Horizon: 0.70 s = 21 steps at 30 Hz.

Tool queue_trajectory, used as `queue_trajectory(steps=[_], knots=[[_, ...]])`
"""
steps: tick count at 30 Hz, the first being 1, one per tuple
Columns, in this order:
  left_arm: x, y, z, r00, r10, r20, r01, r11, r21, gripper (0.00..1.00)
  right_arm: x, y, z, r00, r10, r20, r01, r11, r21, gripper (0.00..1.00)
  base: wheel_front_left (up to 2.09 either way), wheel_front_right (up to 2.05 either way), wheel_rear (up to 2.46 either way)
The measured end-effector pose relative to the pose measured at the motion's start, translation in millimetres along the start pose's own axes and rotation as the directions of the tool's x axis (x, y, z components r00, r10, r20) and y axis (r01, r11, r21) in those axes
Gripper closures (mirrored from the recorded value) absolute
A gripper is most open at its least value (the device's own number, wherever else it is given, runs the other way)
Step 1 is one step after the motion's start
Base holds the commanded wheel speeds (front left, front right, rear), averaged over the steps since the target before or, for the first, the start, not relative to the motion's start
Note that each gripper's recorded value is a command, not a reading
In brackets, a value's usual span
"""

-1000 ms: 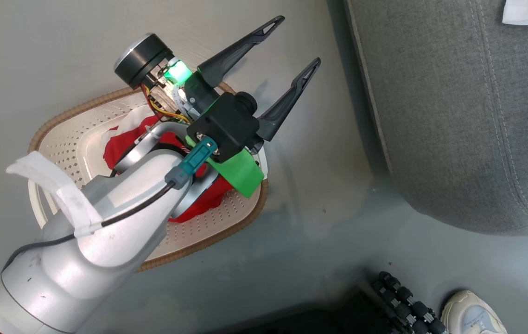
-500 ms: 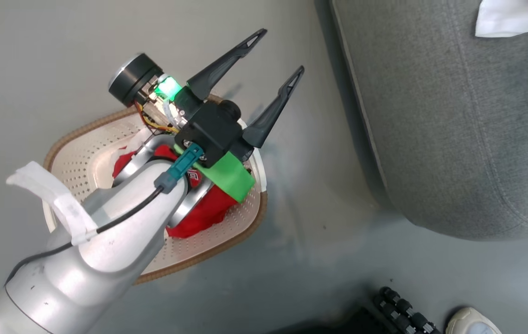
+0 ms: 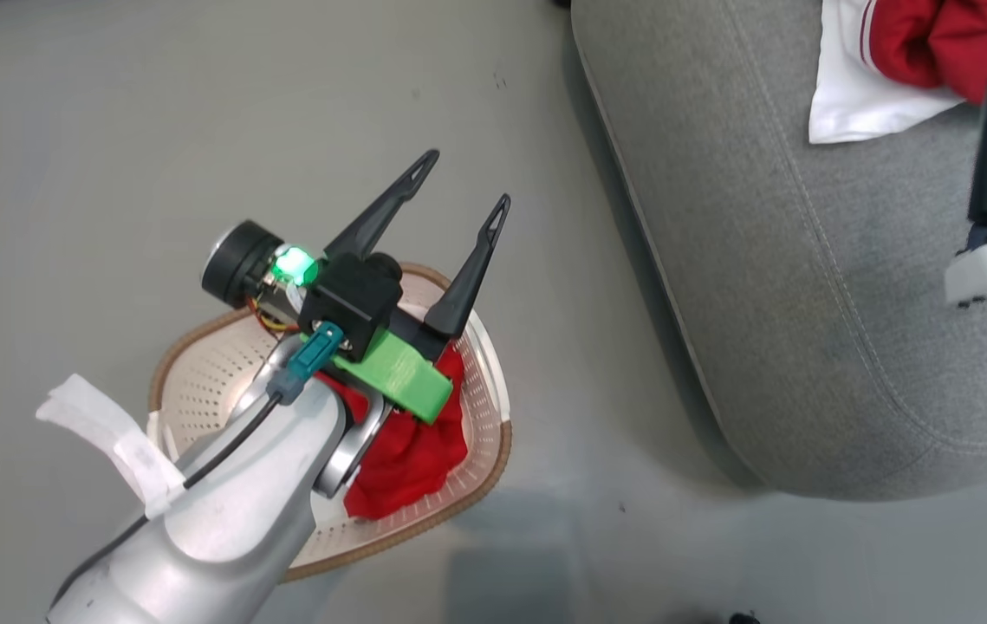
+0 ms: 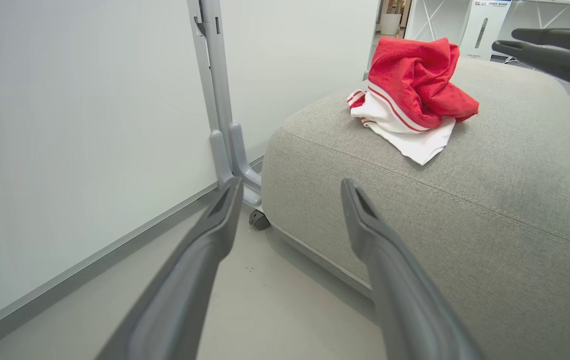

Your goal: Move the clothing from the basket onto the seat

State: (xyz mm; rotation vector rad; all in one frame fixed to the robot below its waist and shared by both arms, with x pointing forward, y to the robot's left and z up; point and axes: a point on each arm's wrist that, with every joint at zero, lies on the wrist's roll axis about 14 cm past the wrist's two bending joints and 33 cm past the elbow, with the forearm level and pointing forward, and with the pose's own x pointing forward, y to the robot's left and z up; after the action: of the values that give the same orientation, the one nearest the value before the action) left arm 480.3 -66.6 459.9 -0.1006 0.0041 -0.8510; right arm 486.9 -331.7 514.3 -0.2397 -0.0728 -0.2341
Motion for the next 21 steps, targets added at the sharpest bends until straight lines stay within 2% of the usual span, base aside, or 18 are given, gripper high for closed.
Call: queue_trajectory(steps=[6, 11, 17, 21], knots=[[-26, 9, 27, 0.995, 0.099, 0.029, -0.099, 0.995, 0.016, 0.0, -21, 43, 28, 0.993, 0.102, 0.066, -0.106, 0.992, 0.065, 0.0, 0.0, 0.0, 0.0], [-61, 28, 36, 0.976, 0.218, 0.026, -0.219, 0.975, 0.023, 0.0, -34, 86, 44, 0.974, 0.201, 0.107, -0.213, 0.97, 0.118, 0.0, 0.0, 0.0, 0.0], [-111, 58, 50, 0.919, 0.392, 0.046, -0.394, 0.919, 0.021, 0.0, -49, 124, 57, 0.949, 0.283, 0.138, -0.305, 0.936, 0.175, 0.0, 0.0, 0.0, 0.0], [-147, 76, 63, 0.863, 0.499, 0.075, -0.502, 0.865, 0.023, 0.0, -61, 146, 65, 0.931, 0.331, 0.156, -0.358, 0.911, 0.206, 0.0, 0.0, 0.0, 0.0]])
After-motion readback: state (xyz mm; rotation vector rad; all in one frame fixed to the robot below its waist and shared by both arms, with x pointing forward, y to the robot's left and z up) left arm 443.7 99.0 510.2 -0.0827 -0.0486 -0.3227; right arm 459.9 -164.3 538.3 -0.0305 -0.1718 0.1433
